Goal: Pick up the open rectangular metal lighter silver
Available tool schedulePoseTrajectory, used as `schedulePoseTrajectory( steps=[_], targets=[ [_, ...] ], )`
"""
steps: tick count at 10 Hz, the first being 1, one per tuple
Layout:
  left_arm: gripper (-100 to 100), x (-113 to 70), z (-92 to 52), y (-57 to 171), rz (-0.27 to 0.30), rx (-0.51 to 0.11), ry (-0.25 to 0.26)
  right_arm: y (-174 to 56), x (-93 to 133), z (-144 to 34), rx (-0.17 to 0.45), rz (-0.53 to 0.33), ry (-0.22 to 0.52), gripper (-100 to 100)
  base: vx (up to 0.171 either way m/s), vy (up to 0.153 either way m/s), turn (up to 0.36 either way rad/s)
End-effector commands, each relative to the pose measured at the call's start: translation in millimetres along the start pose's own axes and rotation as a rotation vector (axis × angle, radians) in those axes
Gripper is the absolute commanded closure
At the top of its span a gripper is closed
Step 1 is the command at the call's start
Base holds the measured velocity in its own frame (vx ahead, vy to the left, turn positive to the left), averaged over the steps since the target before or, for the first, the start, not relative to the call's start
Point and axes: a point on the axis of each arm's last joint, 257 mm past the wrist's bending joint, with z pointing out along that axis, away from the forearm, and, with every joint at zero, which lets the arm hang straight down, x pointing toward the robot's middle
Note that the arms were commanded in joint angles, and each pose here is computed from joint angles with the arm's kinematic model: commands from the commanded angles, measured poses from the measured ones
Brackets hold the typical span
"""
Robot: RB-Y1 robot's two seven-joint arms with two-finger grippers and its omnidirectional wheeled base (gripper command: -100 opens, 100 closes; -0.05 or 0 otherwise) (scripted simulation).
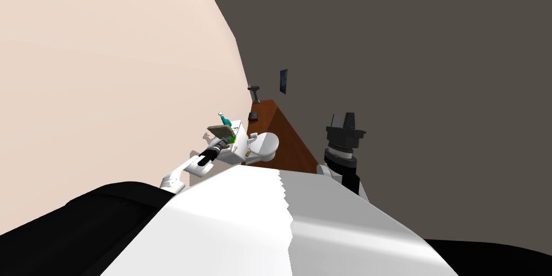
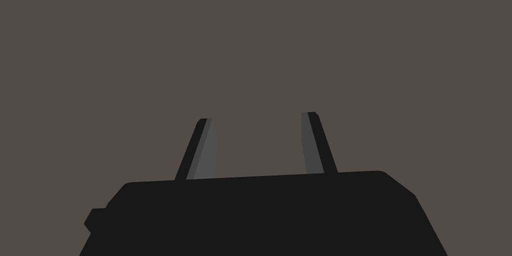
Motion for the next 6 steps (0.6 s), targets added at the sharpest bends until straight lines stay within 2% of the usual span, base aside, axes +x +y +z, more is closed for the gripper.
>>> schedulePoseTrajectory(
  steps=[1, 2, 3, 4, 6],
  targets=[
    [0, 0.0, 0.0, 0.0, 0.0, 0.0, 0.0, 0.0, 0.0, 0.0, 0.0, 0.0, 0.0, 0, 0.007, 0.002, 0.0],
    [-100, 1.6, 4.3, 4.2, -0.003, -0.007, -0.005, 0.0, 0.0, 0.0, 0.0, 0.0, 0.0, 0, 0.065, 0.015, -0.063],
    [-100, 0.5, 2.7, 2.1, -0.002, -0.004, -0.002, 0.0, 0.0, 0.0, 0.0, 0.0, 0.0, 0, 0.041, 0.012, -0.02],
    [100, 0.5, 3.0, 2.2, -0.002, -0.004, -0.003, 0.0, 0.0, 0.0, 0.0, 0.0, 0.0, 0, 0.005, 0.003, 0.013],
    [100, 0.7, 2.9, 2.4, -0.002, -0.005, -0.002, 0.0, 0.0, 0.0, 0.0, 0.0, 0.0, 0, 0.0, 0.0, 0.0]
  ],
)
